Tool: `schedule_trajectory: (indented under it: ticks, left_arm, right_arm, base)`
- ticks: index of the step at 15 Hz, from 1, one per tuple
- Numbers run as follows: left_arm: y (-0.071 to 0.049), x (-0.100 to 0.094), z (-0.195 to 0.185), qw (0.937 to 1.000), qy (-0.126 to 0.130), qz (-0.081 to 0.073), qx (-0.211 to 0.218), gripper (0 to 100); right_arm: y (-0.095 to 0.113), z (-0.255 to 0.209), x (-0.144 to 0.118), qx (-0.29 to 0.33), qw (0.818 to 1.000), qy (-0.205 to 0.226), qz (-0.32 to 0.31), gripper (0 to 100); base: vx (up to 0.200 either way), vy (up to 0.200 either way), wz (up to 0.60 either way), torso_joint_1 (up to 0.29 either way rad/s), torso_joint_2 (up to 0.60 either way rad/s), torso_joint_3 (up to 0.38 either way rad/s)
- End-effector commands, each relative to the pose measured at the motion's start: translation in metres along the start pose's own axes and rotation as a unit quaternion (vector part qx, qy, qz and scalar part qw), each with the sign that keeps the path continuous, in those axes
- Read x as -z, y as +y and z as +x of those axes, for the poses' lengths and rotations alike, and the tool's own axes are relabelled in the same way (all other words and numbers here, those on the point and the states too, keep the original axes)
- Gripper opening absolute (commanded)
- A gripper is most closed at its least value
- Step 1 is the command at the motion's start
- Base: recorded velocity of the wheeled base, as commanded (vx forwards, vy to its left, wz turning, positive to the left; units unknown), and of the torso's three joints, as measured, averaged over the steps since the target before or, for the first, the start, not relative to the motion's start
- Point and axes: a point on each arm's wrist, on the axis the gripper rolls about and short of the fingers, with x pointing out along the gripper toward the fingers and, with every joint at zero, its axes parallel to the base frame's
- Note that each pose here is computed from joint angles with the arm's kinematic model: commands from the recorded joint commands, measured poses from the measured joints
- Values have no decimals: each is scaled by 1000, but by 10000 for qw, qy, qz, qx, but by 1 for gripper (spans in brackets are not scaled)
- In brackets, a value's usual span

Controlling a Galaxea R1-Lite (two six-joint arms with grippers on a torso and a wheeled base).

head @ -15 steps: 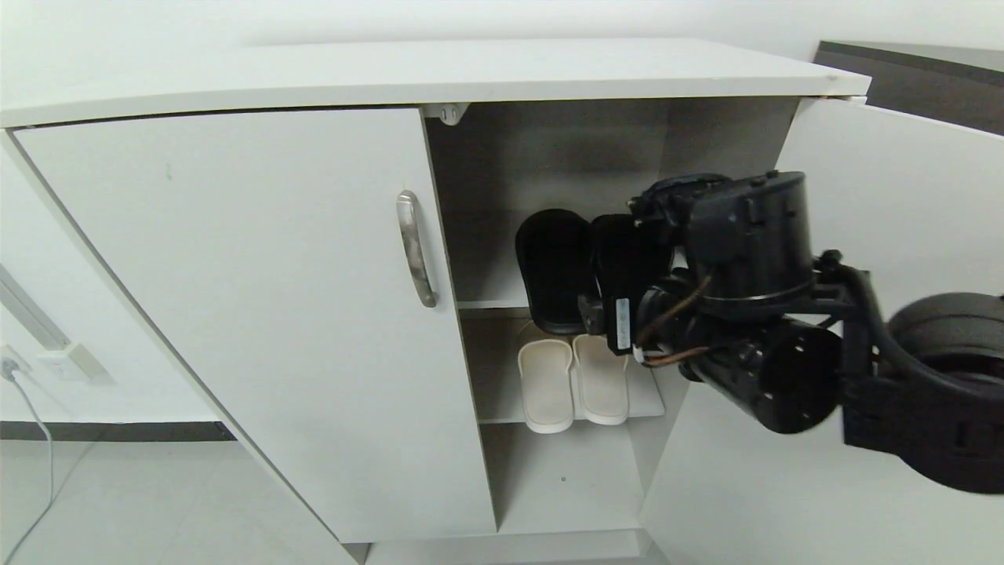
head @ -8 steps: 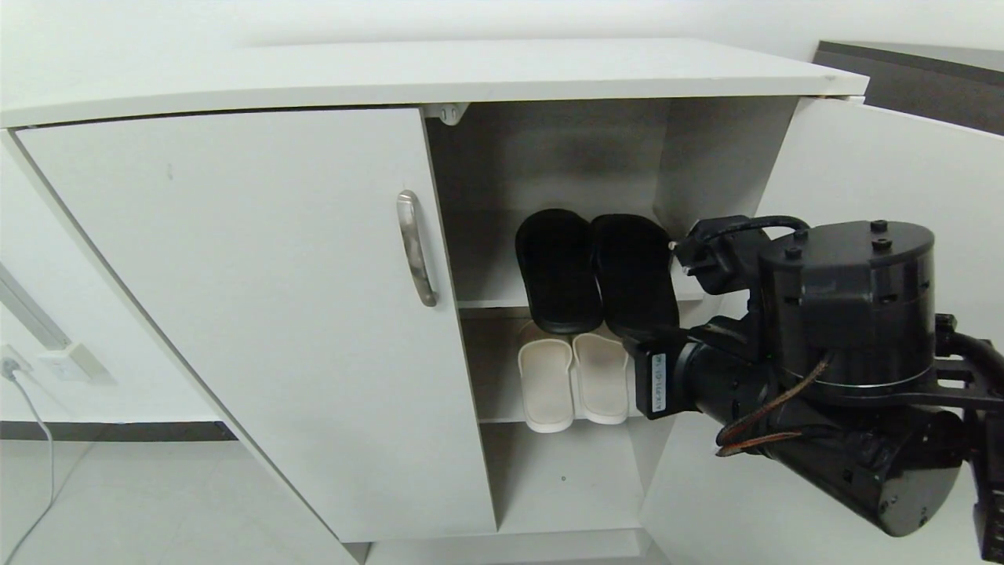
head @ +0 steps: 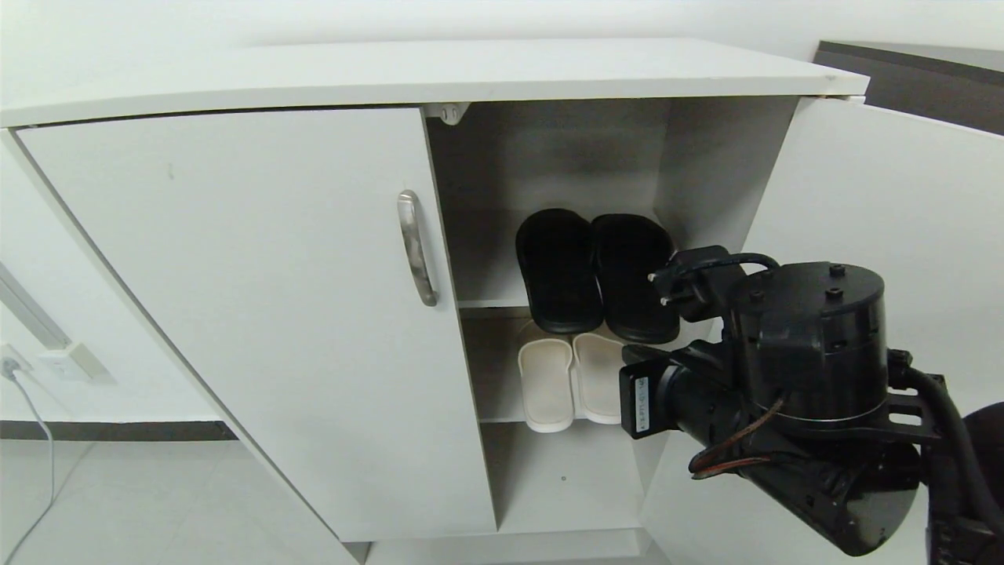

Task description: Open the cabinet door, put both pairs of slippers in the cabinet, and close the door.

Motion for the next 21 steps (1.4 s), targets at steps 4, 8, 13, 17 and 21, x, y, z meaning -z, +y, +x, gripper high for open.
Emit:
schedule_trajectory:
  ticks: [4,8,13,17,21]
  left_arm:
    - [0,0,0,10000,8,-1,1,0]
    - [0,0,0,10000,8,-1,1,0]
    - [0,0,0,10000,8,-1,1,0]
    - [0,0,0,10000,8,-1,1,0]
    - [0,0,0,10000,-1,-9,-6,0]
  right_arm:
    - [2,6,7,27,9999,108,-60,0]
    - [2,6,8,39,9999,127,-71,0]
    - [2,9,12,67,9997,189,-108,0]
    - [2,10,13,78,9997,200,-101,0]
    - [-2,11,14,166,9995,225,-121,0]
  base:
    - [-100,0,0,2,2,-1]
    - [-200,0,0,7,1,2]
    - [-200,0,0,2,4,1]
    - [-200,0,0,0,1,0]
    - [-100,0,0,1,1,0]
